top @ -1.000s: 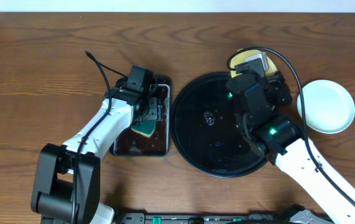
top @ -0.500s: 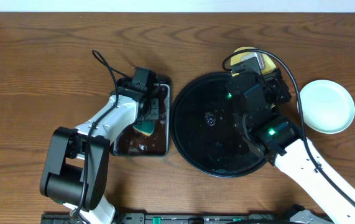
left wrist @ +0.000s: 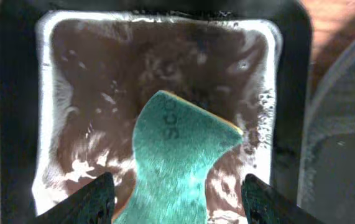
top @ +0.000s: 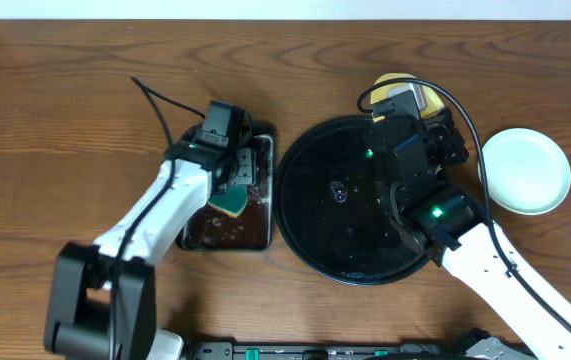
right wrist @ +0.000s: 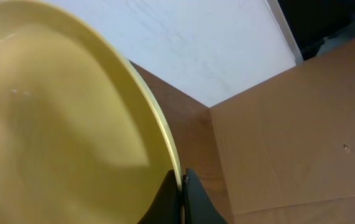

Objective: Clean dirty plates on tray and stack at the side
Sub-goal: 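Lift the yellow plate with the right gripper and stack it on the plates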

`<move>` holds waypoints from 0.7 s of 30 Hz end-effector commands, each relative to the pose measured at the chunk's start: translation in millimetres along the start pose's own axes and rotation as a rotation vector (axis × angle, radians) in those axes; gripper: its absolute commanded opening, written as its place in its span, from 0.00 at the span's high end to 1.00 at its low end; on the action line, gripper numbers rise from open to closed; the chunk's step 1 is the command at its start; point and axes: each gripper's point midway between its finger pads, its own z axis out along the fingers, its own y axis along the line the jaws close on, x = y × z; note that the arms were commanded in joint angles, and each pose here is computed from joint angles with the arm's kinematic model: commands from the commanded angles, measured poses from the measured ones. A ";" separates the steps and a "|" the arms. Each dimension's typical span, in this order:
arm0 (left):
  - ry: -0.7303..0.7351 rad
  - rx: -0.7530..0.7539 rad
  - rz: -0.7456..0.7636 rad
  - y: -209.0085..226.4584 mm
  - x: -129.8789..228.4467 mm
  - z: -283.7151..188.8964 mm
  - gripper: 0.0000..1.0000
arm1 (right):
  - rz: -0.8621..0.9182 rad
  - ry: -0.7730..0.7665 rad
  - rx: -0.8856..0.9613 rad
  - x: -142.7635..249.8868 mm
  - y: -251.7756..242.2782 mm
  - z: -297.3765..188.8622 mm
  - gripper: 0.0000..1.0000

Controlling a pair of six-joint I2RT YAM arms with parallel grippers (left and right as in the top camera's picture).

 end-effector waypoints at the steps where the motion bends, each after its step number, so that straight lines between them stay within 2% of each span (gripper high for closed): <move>1: 0.013 -0.023 -0.028 5.5 1.5 -2.6 0.34 | 0.022 -0.013 0.023 -5.0 -9.7 -5.1 0.99; 10: 0.183 -0.024 -0.024 10.3 52.1 31.0 0.35 | 0.024 -0.012 0.023 -4.9 -9.7 -5.1 0.99; 13: 0.233 -0.041 -0.022 14.3 66.3 41.7 0.41 | 0.025 -0.012 0.023 -5.0 -9.7 -5.1 0.99; 14: 0.246 -0.045 -0.022 15.2 69.3 43.2 0.48 | 0.025 -0.012 0.023 -5.0 -9.7 -5.1 0.99; 16: 0.262 -0.051 -0.021 16.3 73.1 44.5 0.81 | 0.025 -0.012 0.023 -5.0 -9.7 -5.1 0.99; 17: 0.262 -0.050 -0.021 16.3 73.1 44.3 0.93 | 0.025 -0.012 0.023 -5.0 -9.7 -5.1 0.99; 21: 0.239 -0.042 -0.023 14.0 65.1 38.2 0.93 | 0.025 -0.012 0.024 -4.8 -9.9 -4.9 0.99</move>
